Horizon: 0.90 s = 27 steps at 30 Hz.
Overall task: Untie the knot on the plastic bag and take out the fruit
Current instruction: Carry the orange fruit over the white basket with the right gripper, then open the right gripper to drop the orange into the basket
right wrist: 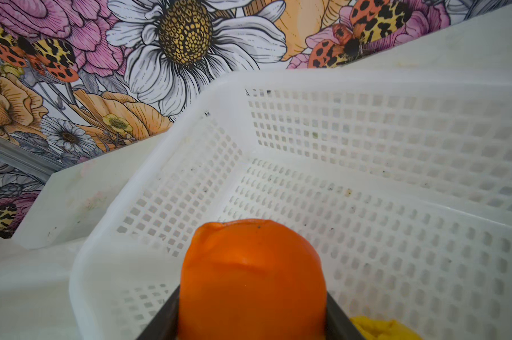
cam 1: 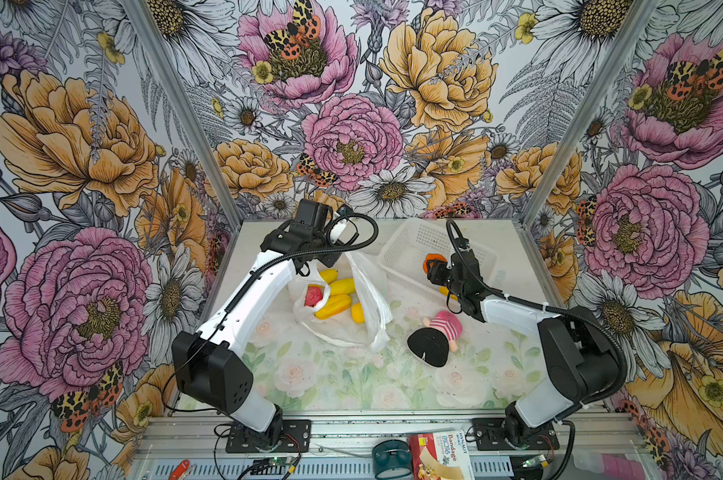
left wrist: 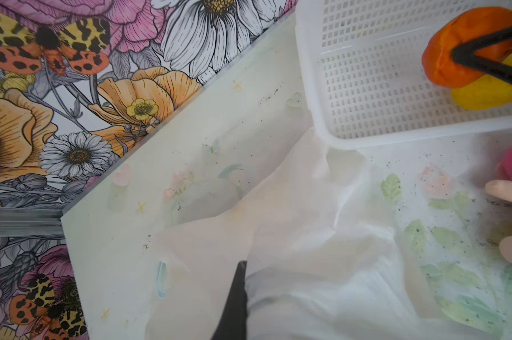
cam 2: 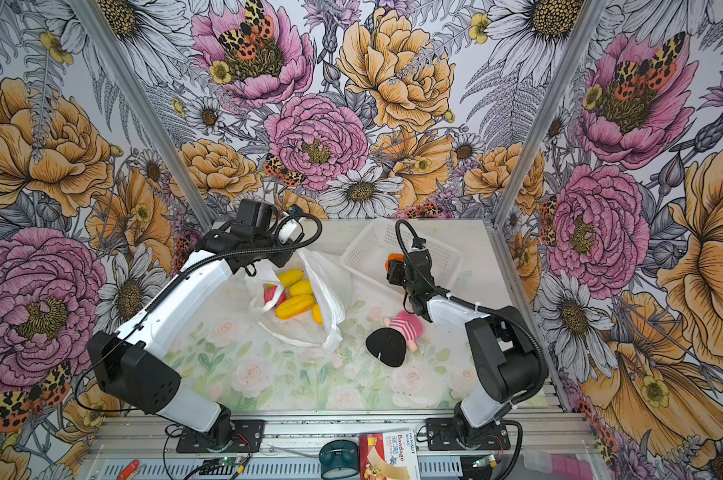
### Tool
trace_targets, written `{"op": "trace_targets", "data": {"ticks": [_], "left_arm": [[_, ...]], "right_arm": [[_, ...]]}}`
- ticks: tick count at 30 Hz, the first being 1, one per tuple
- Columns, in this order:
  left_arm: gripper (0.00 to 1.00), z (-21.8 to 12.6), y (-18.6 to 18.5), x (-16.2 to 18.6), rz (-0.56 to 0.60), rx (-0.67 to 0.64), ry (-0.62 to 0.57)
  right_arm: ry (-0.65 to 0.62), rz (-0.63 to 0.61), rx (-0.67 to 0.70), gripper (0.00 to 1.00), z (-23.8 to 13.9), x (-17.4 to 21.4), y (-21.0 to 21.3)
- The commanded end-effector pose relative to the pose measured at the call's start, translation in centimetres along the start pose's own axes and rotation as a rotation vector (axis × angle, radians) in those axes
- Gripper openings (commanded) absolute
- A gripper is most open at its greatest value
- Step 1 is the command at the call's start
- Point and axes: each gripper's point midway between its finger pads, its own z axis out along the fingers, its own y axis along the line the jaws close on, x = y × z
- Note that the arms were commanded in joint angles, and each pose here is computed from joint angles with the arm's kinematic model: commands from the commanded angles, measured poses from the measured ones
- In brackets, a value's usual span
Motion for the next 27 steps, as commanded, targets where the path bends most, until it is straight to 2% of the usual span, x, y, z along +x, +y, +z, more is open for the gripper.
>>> {"op": "trace_targets", "data": {"ticks": [1,4,9,15,21,24,27], "left_arm": [[0.0,-0.8,0.6,0.0,0.032,-0.039,-0.014],[0.0,-1.7,0.7,0.1,0.073,-0.083,-0.012],[0.0,-2.4,1.5,0.2,0.066,-0.117,-0.017],[0.0,-2.8,1.8,-0.1,0.041,-0.11,-0.034],[0.0,-2.7,1.9,-0.1,0.032,-0.11,-0.033],[0.0,-2.7,1.9,-0.1,0.03,-0.109,-0.033],[0.0,-2.7,1.9,0.0,0.029,-0.108,-0.032]], "right_arm": [[-0.008,0.014,-0.023,0.3,0.9,-1.2,0.5],[0.012,0.012,-0.01,0.33,1.8,-0.6,0.1],[0.048,0.013,0.002,0.42,3.0,0.4,-0.4],[0.038,0.009,0.008,0.71,2.5,0.2,-0.5],[-0.007,0.007,0.01,0.89,0.8,-0.9,-0.5],[-0.036,0.009,0.002,0.94,-0.2,-1.5,-0.4],[-0.082,0.021,-0.026,0.94,-1.9,-2.3,0.1]]}}
